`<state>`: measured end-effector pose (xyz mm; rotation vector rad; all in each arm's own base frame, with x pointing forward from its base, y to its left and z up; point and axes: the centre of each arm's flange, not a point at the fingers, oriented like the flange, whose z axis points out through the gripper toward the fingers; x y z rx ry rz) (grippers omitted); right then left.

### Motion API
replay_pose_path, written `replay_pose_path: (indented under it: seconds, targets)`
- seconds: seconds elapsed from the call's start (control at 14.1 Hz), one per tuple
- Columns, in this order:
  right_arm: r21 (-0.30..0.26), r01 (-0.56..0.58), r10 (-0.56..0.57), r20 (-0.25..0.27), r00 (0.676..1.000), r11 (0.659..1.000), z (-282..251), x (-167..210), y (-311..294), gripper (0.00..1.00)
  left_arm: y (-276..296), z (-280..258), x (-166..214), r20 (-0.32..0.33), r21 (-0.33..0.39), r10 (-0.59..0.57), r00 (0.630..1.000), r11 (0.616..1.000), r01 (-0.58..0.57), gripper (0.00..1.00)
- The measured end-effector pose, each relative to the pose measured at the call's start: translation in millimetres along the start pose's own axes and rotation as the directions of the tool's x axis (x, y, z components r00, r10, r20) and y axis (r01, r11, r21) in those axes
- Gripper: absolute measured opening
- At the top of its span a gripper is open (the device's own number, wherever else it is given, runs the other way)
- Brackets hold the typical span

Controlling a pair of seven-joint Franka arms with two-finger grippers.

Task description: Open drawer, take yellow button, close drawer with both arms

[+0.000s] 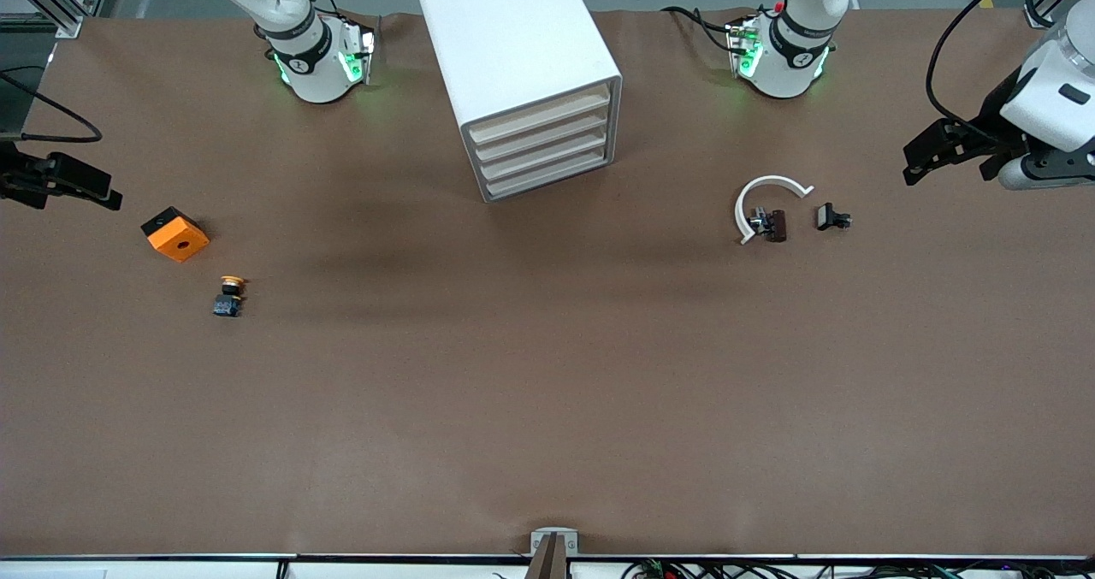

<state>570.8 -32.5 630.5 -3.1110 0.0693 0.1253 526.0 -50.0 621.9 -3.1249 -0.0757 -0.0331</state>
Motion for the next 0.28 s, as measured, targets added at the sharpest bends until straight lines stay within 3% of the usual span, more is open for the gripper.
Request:
replay_pose_path:
  seconds: [0.28]
  targets:
    - [0.000, 0.000, 0.000, 0.001, 1.000, 1.000, 0.5, 0.3, 0.0, 1.00, -5.1, -2.8, 11.1, -0.010, -0.003, 0.001, 1.000, 1.000, -0.001, 1.00]
